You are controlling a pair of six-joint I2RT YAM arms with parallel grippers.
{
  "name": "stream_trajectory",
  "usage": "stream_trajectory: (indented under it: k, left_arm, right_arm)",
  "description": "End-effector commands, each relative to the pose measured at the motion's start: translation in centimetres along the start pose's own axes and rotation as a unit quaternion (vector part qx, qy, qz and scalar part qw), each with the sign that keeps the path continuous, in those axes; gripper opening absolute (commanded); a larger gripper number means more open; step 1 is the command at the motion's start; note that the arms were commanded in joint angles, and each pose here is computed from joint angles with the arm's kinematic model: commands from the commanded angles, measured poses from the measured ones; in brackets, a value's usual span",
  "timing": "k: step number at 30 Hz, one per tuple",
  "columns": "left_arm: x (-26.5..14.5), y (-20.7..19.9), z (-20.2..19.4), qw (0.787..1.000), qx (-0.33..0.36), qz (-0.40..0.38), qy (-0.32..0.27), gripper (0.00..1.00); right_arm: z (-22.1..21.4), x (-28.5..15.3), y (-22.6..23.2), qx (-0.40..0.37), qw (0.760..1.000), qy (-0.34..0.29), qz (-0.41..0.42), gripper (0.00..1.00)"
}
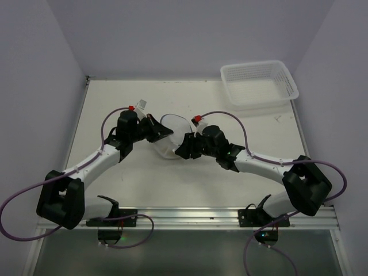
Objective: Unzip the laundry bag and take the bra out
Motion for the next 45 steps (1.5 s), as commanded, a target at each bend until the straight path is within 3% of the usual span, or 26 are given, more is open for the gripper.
stream_trajectory:
  k: [1,8,16,22,27,31,34,36,37,39,40,44,45]
  left_arm:
    - [-0.8,-1.1,-0.3,1.0,0.004,-0.017,0.002,0.0]
    - [-1.0,-1.0,-0.6,1.0,0.01,-0.015,0.007,0.0]
    - [-1.1,-0.8,-0.3,0.999,0.04,0.005,0.007,0.0]
    - [-1.5,0.0,0.6,0.996,0.075,0.039,0.018,0.0]
    - [-1.7,0.7,1.0,0.992,0.108,0.037,0.06,0.0]
    - [-0.8,1.2,2.1,0.984,0.137,0.042,0.105,0.0]
    - [1.1,0.5,4.0,0.983,0.144,0.052,0.098,0.0]
    - [2.5,-0.3,5.3,0.987,0.129,0.05,0.083,0.14]
    - [2.9,-0.9,5.8,0.99,0.113,0.042,0.074,0.31]
    - [3.4,-1.5,6.2,0.992,0.099,0.032,0.068,0.56]
    - [3.5,-1.7,6.2,0.994,0.087,0.029,0.06,0.77]
    - [1.5,-1.2,5.6,0.997,0.056,0.059,0.0,1.0]
    - [0.2,-2.0,5.2,0.997,0.058,0.05,-0.02,1.0]
  right_arm:
    - [2.4,0.4,1.1,-0.022,0.999,-0.041,0.025,0.47]
    - [2.9,0.7,1.2,-0.035,0.998,-0.04,0.025,0.37]
    - [1.3,-0.4,-1.0,-0.051,0.998,-0.019,-0.029,0.01]
    - [0.6,-4.2,-5.0,-0.036,0.994,-0.023,-0.099,0.0]
    - [1.1,-6.7,-6.7,-0.053,0.984,-0.014,-0.172,0.0]
    - [1.9,-7.1,-6.0,-0.054,0.986,-0.005,-0.16,0.0]
    - [2.6,-6.9,-4.2,-0.032,0.993,-0.014,-0.114,0.0]
    - [2.8,-6.4,-3.1,-0.02,0.995,-0.014,-0.093,0.0]
    - [3.4,-6.1,-2.4,-0.005,0.996,-0.026,-0.084,0.0]
    - [3.4,-5.1,-1.3,0.004,0.998,-0.019,-0.067,0.0]
    - [4.3,-4.7,-0.5,0.013,0.998,-0.029,-0.056,0.0]
    - [5.1,-2.5,1.4,0.025,0.999,-0.018,-0.041,0.0]
    - [4.8,-1.8,1.8,0.024,0.999,-0.008,-0.037,0.0]
Point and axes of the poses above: each gripper's point midway between its finger pads, its own x axis out along the fingers, its own y axis along the line the jaws close on, z = x × y, the point moved 8 cm from there along -x, back along the fingers, and after that the axes turned 11 degrees about -x, right-handed, at the moved point
